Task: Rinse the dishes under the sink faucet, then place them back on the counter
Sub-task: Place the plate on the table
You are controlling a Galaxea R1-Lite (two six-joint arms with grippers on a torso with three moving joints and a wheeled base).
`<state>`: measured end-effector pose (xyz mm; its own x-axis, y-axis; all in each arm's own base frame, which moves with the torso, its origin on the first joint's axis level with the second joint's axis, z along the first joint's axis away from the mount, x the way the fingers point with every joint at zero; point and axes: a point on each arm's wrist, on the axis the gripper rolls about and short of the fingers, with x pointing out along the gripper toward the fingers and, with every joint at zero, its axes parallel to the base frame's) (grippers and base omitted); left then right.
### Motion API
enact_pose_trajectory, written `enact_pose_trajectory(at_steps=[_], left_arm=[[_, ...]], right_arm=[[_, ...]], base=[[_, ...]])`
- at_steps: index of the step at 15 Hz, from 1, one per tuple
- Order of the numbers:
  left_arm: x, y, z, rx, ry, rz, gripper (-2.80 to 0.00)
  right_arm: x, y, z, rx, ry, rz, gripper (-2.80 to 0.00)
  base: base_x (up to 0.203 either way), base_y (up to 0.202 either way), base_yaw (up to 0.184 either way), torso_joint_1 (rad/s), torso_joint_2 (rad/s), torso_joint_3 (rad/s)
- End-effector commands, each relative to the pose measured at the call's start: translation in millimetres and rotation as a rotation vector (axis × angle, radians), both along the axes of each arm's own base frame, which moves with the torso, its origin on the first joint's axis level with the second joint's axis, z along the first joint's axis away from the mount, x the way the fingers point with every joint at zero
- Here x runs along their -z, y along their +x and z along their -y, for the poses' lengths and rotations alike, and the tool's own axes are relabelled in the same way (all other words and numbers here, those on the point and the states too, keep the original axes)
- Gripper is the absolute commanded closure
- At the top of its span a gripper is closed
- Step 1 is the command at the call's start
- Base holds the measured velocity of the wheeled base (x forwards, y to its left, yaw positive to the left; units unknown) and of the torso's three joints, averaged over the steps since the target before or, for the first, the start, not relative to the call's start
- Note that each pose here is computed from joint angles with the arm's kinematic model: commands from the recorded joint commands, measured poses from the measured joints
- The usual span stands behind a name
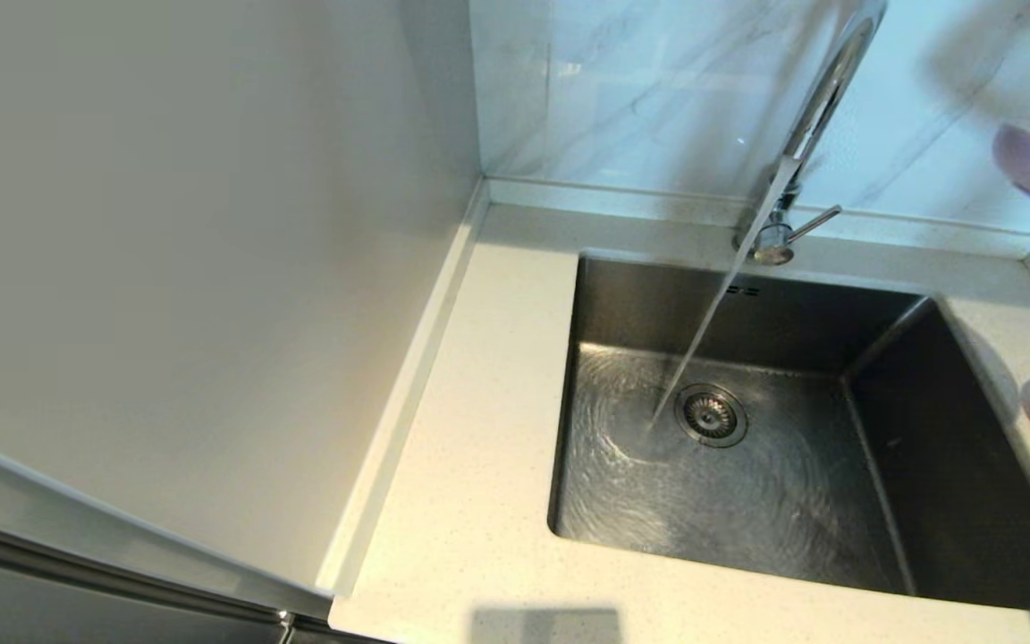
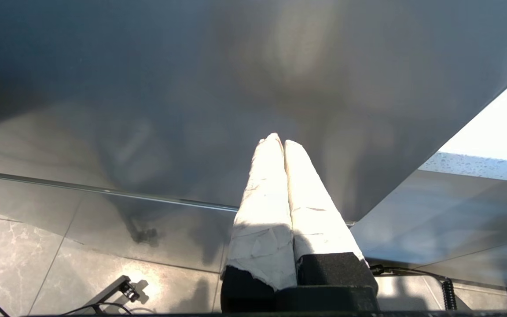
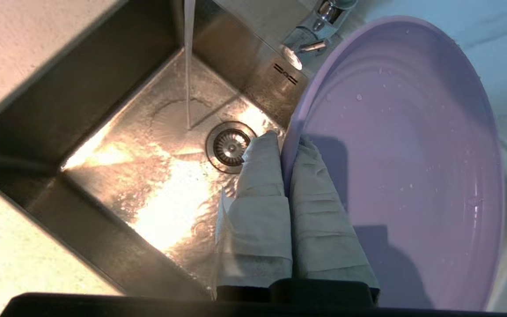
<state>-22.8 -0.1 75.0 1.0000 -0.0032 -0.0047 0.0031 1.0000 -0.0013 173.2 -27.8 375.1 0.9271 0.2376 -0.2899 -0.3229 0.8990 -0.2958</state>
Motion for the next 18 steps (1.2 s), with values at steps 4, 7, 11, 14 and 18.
enact_pose_trajectory(at_steps=[4,7,11,14,18], left_arm=[[0,0,0,0.000,0.000,0.000,0.00],[0,0,0,0.000,0.000,0.000,0.00],[0,0,0,0.000,0.000,0.000,0.00],[0,0,0,0.000,0.000,0.000,0.00],[0,0,0,0.000,0.000,0.000,0.00]], right_arm=[[91,-16,-7,-0.062,-0.062,-0.274,0.00],[142,-25,-9,-0.097,-0.058,-0.448,0.00],[79,-2,-6,-0.052,-0.037,-0.258,0.00],[-19,-13,-9,-0.018,-0.060,0.096,0.00],[-27,-28,-12,-0.020,-0.090,0.142,0.00]], base=[[0.000,0.000,0.000,0.000,0.00,0.000],[0.000,0.000,0.000,0.000,0.00,0.000],[0.000,0.000,0.000,0.000,0.00,0.000],[0.000,0.000,0.000,0.000,0.00,0.000],[0.000,0.000,0.000,0.000,0.00,0.000]])
